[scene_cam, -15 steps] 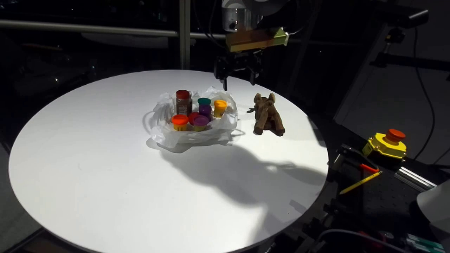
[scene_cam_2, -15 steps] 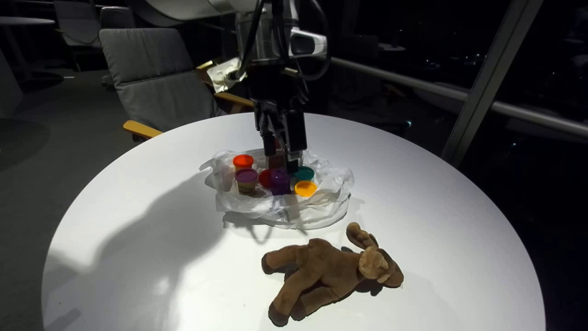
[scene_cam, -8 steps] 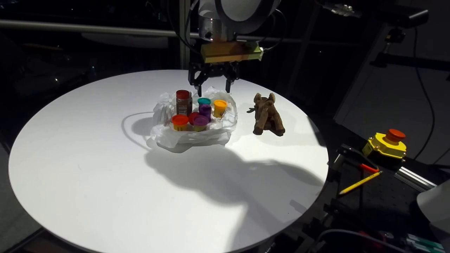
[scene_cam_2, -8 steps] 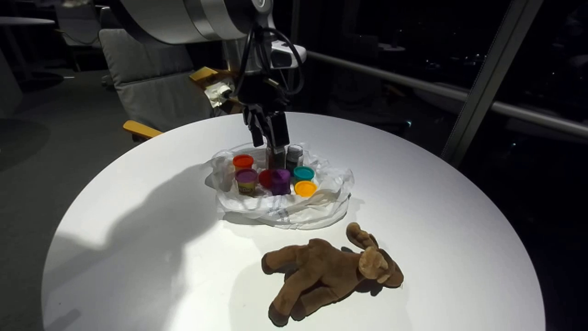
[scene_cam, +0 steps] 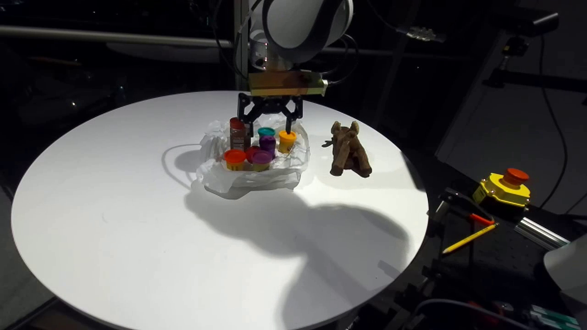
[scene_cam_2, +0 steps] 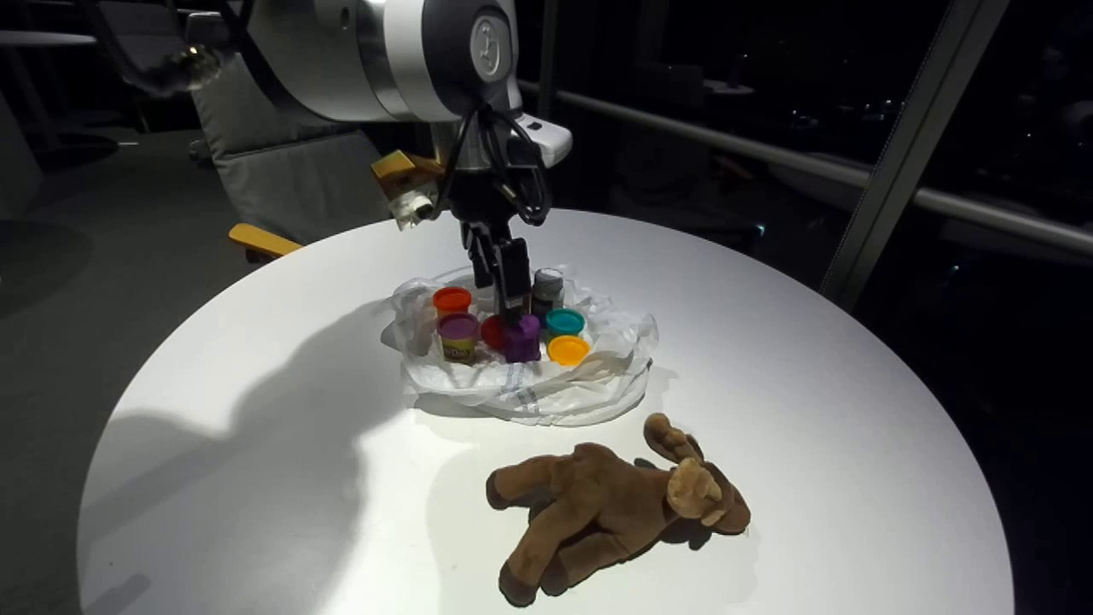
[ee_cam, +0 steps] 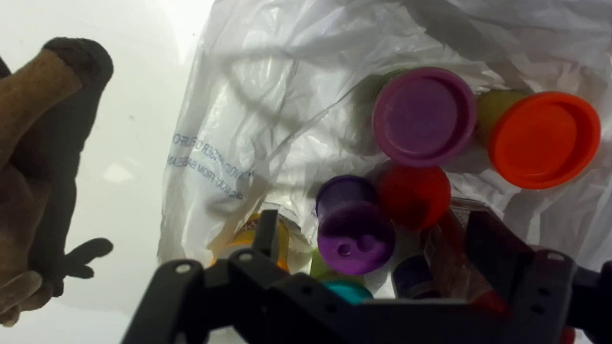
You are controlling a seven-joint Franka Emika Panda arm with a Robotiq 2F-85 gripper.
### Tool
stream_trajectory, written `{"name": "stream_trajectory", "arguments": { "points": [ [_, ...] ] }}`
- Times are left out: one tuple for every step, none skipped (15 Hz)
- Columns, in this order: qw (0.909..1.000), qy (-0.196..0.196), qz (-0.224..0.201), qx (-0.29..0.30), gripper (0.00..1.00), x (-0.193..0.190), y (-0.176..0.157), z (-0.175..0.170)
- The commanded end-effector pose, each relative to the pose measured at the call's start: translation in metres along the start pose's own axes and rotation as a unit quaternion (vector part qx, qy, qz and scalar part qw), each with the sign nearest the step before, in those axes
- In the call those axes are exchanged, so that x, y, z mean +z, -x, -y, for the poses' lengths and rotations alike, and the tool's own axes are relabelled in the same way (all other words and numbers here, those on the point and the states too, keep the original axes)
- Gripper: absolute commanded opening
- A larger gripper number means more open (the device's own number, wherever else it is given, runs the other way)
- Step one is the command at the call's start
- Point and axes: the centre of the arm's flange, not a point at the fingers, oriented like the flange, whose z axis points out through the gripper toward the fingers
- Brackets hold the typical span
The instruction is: Remove the objects from the plastic
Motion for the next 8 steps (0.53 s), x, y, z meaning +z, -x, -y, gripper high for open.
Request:
{"name": "stream_trajectory", "arguments": {
  "points": [
    [0.9986,-0.006,-0.019,0.049,1.0,0.021,-0.023,0.008],
    [0.9978,-0.004,-0.025,0.06,1.0,0.026,-0.028,0.007],
    [0.9972,-0.003,-0.029,0.069,1.0,0.029,-0.03,0.005],
    [0.9966,-0.002,-0.03,0.077,1.0,0.033,-0.033,0.004],
    [0.9964,-0.002,-0.027,0.081,1.0,0.035,-0.033,0.003],
    [0.996,-0.003,-0.027,0.085,1.0,0.038,-0.035,0.004],
    [0.9957,-0.004,-0.027,0.089,1.0,0.038,-0.036,0.004],
    [0.9953,-0.006,-0.027,0.093,1.0,0.037,-0.036,0.005]
  ]
}}
